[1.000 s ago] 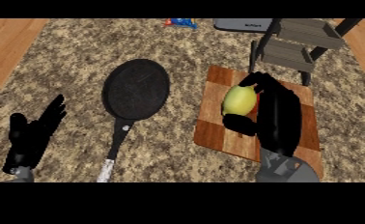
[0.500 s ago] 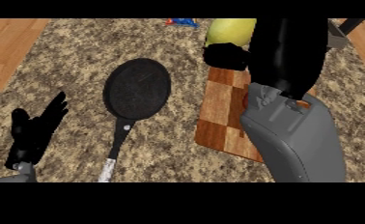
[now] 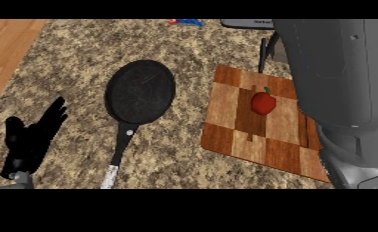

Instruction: Pick the lemon from the cutting board and place it in the tiered basket

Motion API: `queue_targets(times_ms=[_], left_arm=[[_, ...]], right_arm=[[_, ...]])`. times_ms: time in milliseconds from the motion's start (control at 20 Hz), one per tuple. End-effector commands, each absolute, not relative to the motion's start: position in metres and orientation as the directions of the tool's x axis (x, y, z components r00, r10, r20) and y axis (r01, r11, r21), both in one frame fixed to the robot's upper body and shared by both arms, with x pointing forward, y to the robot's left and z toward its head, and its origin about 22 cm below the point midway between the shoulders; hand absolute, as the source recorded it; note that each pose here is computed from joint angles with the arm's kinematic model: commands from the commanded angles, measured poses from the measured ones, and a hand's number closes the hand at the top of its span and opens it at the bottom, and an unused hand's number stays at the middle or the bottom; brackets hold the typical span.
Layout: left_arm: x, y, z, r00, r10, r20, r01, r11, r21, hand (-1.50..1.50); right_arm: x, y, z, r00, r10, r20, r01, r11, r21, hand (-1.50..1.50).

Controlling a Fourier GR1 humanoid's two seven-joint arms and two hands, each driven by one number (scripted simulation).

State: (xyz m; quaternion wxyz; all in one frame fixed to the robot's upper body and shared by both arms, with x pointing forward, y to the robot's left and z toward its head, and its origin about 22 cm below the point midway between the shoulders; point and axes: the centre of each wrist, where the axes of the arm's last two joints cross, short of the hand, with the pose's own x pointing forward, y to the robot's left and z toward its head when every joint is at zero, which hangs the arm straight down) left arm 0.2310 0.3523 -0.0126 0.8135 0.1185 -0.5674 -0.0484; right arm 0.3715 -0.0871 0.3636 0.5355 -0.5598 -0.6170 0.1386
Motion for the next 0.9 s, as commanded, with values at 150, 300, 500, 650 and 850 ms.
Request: queue_targets(times_ms=[150,300,500,650,850], left_arm=[[0.240,0.346,-0.004,0.341,-0.205,0.917,-0.050,0.971,0.236,0.00],[0.221,0.340,-0.019,0.343,-0.216,0.914,-0.067,0.965,0.253,0.00],[0.231,0.346,-0.014,0.342,-0.209,0.916,-0.055,0.969,0.242,0.00],[0.241,0.352,-0.012,0.325,-0.209,0.922,-0.069,0.967,0.243,0.00],[0.231,0.350,-0.011,0.338,-0.218,0.916,-0.074,0.964,0.257,0.00]], right_arm=[[0.417,-0.130,0.385,0.109,0.728,0.677,0.581,0.506,-0.638,1.50],[0.432,-0.148,0.379,0.084,0.713,0.696,0.587,0.529,-0.613,1.50],[0.442,-0.162,0.397,0.083,0.721,0.688,0.586,0.523,-0.619,1.50],[0.456,-0.177,0.376,0.080,0.732,0.676,0.587,0.514,-0.626,1.50],[0.454,-0.209,0.380,0.309,0.941,0.135,0.463,-0.025,-0.886,1.50]])
